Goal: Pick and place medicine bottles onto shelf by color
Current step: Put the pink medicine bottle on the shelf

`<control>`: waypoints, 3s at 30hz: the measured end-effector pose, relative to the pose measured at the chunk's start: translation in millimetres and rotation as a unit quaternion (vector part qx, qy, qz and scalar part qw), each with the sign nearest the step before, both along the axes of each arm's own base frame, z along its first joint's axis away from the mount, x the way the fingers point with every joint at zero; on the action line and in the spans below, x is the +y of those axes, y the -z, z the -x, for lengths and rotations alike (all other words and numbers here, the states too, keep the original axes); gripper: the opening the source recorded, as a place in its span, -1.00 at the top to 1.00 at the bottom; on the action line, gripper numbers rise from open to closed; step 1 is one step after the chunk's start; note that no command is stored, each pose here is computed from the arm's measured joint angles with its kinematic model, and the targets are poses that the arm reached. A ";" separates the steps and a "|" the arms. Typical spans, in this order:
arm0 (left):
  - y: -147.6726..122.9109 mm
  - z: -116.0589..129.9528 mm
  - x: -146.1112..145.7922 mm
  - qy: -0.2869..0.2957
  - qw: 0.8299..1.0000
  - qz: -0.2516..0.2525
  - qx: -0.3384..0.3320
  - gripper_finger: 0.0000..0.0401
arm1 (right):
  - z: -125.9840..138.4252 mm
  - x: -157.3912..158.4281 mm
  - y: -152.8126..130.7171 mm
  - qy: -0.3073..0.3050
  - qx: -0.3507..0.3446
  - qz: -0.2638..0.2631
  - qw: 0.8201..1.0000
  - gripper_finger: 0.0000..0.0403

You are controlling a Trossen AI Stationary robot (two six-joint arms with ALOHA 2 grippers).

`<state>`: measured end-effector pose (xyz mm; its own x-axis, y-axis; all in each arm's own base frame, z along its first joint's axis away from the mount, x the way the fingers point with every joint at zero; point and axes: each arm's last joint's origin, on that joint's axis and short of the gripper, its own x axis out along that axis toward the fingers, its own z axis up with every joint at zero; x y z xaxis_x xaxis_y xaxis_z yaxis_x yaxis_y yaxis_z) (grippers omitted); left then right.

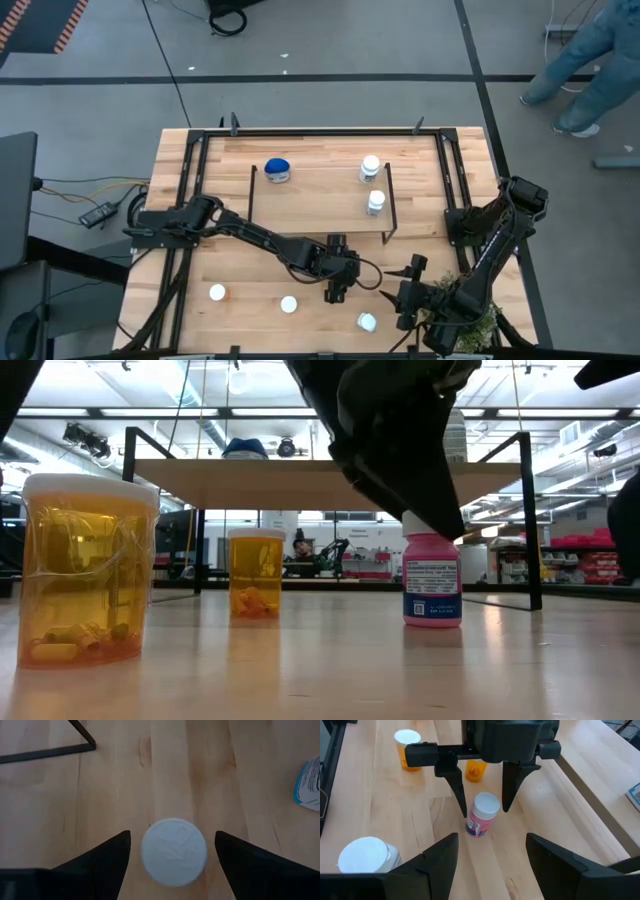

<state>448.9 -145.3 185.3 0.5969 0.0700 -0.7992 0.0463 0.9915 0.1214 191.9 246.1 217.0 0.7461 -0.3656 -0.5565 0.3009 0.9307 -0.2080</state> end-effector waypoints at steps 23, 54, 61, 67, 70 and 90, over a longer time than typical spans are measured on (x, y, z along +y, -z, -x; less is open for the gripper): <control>-1.2 5.6 0.8 -0.001 1.000 -0.006 0.023 0.14 | 0.0 0.0 0.0 -0.004 0.003 0.005 1.000 -0.20; -161.2 139.5 37.3 -0.174 0.983 -0.047 0.036 0.06 | -0.6 -0.7 -0.6 -0.008 -0.002 0.023 1.000 -0.20; -168.3 156.9 76.4 -0.292 0.950 -0.100 0.052 0.08 | -3.2 -2.5 -0.6 -0.003 -0.003 0.022 1.000 -0.20; -155.3 158.3 104.3 -0.328 0.938 -0.071 0.091 0.09 | -3.9 -3.0 -0.6 -0.001 -0.004 0.021 1.000 -0.20; -145.1 158.4 112.3 -0.332 0.935 -0.064 0.105 0.04 | -3.4 -2.5 -0.6 -0.002 -0.004 0.021 1.000 -0.20; -145.8 175.5 120.5 -0.337 0.940 0.003 0.050 0.01 | -5.6 -5.4 -0.4 0.001 0.001 0.029 1.000 -0.20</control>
<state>273.4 -24.9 331.1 0.3407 0.4014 -0.8502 -0.5818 0.8004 0.1448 197.5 240.7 217.4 0.7443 -0.3985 -0.5358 0.3014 0.9165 -0.2629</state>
